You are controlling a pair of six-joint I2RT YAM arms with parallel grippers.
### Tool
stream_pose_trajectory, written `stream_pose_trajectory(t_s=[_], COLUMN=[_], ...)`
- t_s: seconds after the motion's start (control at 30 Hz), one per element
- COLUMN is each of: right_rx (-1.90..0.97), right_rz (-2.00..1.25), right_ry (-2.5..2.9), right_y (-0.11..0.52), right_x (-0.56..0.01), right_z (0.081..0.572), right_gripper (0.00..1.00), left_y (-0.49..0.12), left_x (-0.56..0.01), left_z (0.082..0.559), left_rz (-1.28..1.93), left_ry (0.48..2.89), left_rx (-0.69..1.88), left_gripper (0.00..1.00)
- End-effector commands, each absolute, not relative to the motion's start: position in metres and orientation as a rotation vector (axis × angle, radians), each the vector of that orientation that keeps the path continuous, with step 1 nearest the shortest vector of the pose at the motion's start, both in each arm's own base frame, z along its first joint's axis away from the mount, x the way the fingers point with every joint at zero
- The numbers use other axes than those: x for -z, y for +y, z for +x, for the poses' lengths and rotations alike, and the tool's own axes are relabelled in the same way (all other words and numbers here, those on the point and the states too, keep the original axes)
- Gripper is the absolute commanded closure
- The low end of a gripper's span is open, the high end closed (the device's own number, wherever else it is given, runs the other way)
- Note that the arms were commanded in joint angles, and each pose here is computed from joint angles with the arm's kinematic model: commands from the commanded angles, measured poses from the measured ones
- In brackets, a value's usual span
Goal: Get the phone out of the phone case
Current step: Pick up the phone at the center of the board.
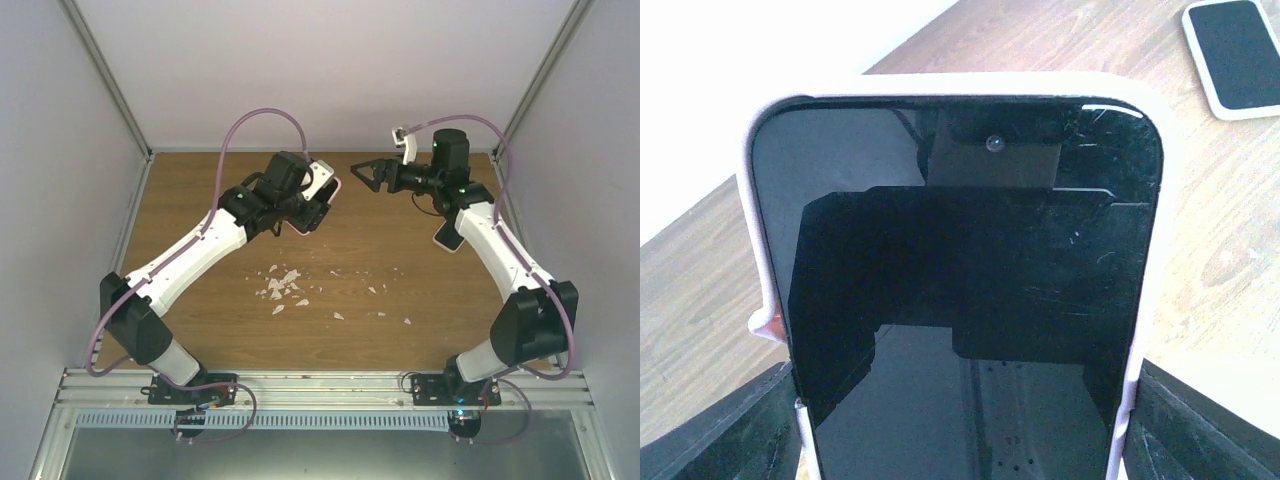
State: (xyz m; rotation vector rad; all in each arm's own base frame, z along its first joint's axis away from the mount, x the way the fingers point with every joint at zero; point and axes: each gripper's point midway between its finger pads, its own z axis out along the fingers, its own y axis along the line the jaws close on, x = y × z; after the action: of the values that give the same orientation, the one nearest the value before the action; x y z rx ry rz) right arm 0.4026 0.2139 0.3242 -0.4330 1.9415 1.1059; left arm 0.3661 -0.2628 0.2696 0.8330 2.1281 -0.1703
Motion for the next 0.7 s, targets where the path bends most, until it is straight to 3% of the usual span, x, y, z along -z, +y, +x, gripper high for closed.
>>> stream_pose_trajectory(t_s=[0.0, 0.4, 0.67], right_rx=[-1.22, -1.297, -1.327], right_rz=[-0.482, -0.465, -0.469], right_ry=[1.949, 1.984, 1.995], right_y=[0.237, 0.256, 0.265], right_x=[-0.315, -0.301, -0.297], right_z=[0.386, 0.379, 0.377], right_gripper=[0.05, 0.13, 0.3], left_y=[-0.281, -0.302, -0.312], left_x=[-0.322, -0.325, -0.323], left_z=[0.379, 0.383, 0.387], left_rz=[0.754, 0.763, 0.752], left_ry=[1.967, 1.955, 1.966], left_rx=[0.197, 0.184, 0.193], left_gripper=[0.4, 0.4, 0.41])
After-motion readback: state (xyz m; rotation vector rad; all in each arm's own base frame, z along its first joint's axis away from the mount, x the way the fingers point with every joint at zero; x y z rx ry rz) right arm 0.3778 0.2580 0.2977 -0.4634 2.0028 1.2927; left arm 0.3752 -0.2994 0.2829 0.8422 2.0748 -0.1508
